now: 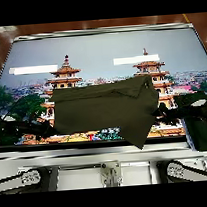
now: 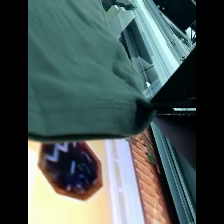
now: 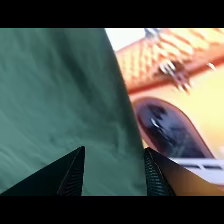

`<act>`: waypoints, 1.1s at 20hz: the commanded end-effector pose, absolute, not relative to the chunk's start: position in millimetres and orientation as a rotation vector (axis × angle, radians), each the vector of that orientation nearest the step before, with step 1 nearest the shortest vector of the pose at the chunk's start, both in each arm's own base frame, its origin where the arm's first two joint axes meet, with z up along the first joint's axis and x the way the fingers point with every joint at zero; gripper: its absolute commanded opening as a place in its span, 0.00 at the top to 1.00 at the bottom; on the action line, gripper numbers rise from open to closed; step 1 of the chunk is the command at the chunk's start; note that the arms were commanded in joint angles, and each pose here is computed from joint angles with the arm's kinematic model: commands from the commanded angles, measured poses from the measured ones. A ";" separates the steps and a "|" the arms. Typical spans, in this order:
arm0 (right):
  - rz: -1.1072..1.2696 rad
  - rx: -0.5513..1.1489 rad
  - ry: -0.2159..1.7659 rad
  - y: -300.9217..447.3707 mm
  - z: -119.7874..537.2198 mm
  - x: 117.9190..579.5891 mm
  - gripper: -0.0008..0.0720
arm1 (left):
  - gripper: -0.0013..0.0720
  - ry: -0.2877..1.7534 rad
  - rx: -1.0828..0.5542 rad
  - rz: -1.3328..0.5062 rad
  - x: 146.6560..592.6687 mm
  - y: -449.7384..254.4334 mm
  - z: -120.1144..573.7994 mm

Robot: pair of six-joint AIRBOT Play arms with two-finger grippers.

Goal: Fold the shirts.

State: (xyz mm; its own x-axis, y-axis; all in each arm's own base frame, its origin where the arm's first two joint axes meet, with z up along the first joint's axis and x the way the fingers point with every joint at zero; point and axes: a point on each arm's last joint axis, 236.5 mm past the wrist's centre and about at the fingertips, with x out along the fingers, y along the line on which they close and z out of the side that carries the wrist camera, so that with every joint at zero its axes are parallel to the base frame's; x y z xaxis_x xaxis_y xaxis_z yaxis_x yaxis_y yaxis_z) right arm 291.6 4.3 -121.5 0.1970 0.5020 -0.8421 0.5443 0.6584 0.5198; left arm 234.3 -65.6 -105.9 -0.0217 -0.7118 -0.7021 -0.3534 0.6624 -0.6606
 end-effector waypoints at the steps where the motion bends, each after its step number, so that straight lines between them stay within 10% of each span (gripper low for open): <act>1: -0.047 0.946 1.423 2.5 -132.6 296.6 0.32 | 0.93 1.603 -0.875 -0.365 242.5 -62.7 -102.0; 3: -0.035 0.939 1.454 8.2 -137.9 292.7 0.32 | 0.93 1.578 -0.862 -0.366 252.2 -59.1 -97.5; 6: 0.017 0.891 1.468 19.5 -136.4 294.5 0.89 | 0.93 1.539 -0.851 -0.370 267.6 -54.7 -88.4; 11: 0.304 0.679 1.351 27.4 -39.9 324.0 0.91 | 0.93 1.272 -0.664 -0.382 331.9 -28.6 -10.1; 15: 0.360 0.343 0.719 18.4 208.3 376.5 0.91 | 0.93 0.641 -0.419 -0.480 392.5 -31.3 240.6; 19: 0.145 0.032 -0.083 17.0 501.1 275.8 0.91 | 0.93 -0.017 -0.057 -0.433 304.2 -60.5 511.6; 22: -0.010 -0.039 -0.301 18.6 574.2 176.2 0.91 | 0.93 -0.305 0.056 -0.337 208.8 -80.6 604.2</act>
